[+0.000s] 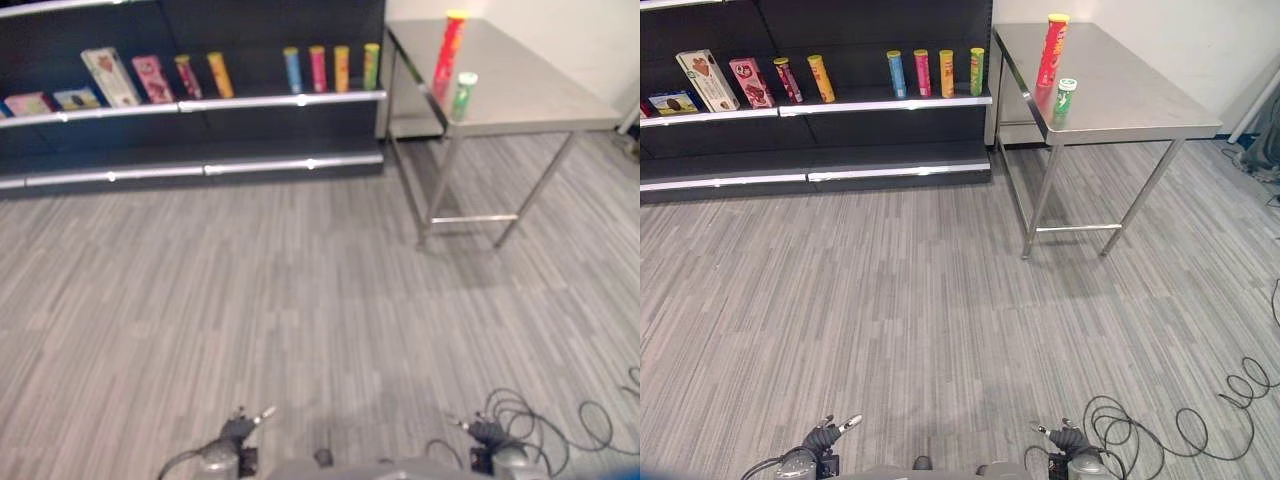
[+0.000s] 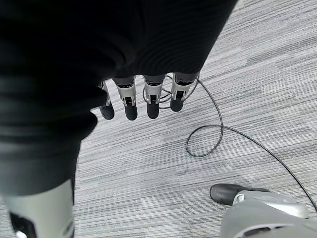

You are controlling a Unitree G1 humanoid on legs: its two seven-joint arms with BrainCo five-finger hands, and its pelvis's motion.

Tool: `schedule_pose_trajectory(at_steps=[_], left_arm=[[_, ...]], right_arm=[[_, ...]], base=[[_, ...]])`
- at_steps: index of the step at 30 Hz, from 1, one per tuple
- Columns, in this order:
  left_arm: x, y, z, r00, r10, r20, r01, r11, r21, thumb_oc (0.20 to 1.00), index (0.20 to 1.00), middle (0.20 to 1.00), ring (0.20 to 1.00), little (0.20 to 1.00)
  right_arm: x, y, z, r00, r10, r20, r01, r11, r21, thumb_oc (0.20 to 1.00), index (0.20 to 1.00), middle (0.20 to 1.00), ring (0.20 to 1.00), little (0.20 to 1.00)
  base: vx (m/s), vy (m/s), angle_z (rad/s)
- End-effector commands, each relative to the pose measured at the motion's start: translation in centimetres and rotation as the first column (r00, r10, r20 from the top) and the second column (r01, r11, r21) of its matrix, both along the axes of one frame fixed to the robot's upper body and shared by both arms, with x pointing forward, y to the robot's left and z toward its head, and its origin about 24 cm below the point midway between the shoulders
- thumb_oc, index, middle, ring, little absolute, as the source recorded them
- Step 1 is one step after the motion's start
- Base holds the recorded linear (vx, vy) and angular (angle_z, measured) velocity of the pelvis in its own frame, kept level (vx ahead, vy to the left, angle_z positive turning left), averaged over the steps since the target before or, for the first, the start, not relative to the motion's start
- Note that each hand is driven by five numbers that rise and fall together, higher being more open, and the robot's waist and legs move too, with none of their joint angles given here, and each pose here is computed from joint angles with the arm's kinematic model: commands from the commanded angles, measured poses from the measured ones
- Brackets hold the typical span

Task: Put the goods on the table back onto the shelves and tidy them up.

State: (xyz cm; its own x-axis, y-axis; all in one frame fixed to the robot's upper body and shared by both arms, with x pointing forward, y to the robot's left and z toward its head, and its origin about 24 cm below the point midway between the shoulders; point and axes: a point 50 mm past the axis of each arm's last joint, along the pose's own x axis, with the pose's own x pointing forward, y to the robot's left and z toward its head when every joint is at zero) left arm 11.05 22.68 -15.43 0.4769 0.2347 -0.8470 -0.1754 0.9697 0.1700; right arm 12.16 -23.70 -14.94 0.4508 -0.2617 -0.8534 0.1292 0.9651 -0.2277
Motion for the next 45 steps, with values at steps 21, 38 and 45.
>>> schedule_pose_trajectory(at_steps=[21, 38, 45], left_arm=[[1.0, 0.7, 0.5, 0.999, -0.041, 0.035, 0.040, 0.998, 0.049, 1.000, 1.000, 1.000, 1.000, 1.000], [1.8, 0.5, 0.8, 0.995, -0.091, 0.050, 0.088, 0.994, 0.064, 1.000, 1.000, 1.000, 1.000, 1.000], [2.1, 0.8, 0.9, 0.992, -0.118, 0.046, 0.114, 0.990, 0.087, 1.000, 1.000, 1.000, 1.000, 1.000]], right_arm=[[1.3, -0.4, 0.5, 0.998, 0.035, 0.046, -0.033, 0.999, -0.033, 1.000, 1.000, 1.000, 1.000, 1.000], [1.7, -0.2, 0.7, 0.997, 0.053, 0.052, -0.051, 0.998, -0.024, 1.000, 1.000, 1.000, 1.000, 1.000], [1.5, -0.4, 0.5, 0.997, 0.068, 0.024, -0.067, 0.997, -0.033, 1.000, 1.000, 1.000, 1.000, 1.000]], base=[[0.00, 0.000, 0.00], [0.00, 0.010, -0.03], [0.01, 0.028, -0.02]])
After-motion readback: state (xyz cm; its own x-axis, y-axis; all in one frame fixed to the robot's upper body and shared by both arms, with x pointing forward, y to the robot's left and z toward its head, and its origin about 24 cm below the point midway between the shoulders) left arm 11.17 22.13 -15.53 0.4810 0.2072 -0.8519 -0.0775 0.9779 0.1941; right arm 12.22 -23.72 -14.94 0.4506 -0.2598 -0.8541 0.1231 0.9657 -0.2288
